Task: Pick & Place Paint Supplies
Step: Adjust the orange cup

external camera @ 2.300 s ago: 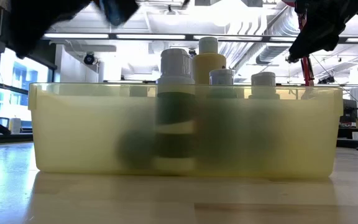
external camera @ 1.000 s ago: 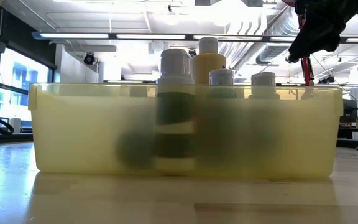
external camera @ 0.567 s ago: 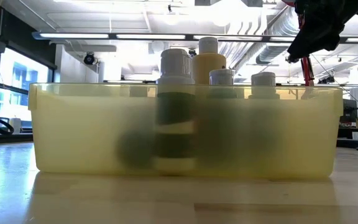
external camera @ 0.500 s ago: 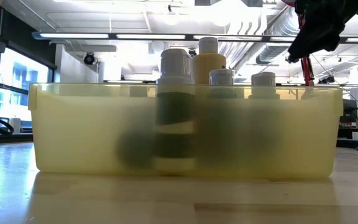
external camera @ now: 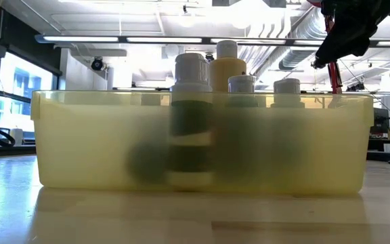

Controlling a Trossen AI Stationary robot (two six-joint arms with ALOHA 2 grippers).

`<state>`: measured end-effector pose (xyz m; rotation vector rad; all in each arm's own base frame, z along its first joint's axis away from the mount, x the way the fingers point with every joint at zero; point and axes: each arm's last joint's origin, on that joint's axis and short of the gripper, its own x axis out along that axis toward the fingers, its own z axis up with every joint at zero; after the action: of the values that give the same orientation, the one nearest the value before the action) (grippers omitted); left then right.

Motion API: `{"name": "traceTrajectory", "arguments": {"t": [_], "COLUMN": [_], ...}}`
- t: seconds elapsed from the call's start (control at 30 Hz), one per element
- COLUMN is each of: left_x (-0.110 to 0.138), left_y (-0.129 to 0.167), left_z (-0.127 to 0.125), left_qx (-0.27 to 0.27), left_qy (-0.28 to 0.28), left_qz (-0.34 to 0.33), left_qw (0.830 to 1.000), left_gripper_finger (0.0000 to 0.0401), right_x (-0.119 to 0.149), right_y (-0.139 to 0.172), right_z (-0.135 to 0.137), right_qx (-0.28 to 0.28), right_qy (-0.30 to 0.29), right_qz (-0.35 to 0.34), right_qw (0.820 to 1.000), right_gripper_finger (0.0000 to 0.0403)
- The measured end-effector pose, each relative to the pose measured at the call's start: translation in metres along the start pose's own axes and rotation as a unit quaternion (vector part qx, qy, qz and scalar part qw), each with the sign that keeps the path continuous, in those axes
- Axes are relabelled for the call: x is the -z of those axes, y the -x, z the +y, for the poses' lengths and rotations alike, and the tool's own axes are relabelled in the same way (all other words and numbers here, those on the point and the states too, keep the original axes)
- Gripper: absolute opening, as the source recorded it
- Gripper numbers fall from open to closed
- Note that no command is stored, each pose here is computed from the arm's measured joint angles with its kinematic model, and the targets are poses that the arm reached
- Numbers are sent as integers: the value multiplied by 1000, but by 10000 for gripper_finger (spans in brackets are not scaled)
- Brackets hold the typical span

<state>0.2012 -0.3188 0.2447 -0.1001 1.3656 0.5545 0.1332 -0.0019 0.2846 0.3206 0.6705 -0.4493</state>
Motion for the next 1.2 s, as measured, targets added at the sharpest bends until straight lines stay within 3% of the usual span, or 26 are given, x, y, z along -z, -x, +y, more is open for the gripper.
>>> {"name": "traceTrajectory", "arguments": {"t": [0.3, 0.5, 0.67, 0.93, 1.2], "left_x": [10, 11, 8, 6, 5], "left_y": [-19, -22, -22, -22, -22], "left_z": [2, 3, 3, 2, 3], "left_qx": [-37, -44, -44, -40, -45], "left_qy": [41, 50, 45, -60, -41], "left_qz": [75, 81, 37, 12, 0], "left_qw": [996, 994, 997, 997, 998], "left_gripper_finger": [168, 170, 171, 171, 171], "right_x": [0, 0, 0, 0, 0], "right_y": [0, 0, 0, 0, 0], "right_z": [0, -1, -1, -1, -1], "right_qx": [1, 12, 12, 12, 12], "right_qy": [-1, -1, -1, -1, 1], "right_qz": [0, -6, -6, -6, -6], "right_qw": [1000, 1000, 1000, 1000, 1000], "right_gripper_finger": [174, 174, 174, 174, 174]}}
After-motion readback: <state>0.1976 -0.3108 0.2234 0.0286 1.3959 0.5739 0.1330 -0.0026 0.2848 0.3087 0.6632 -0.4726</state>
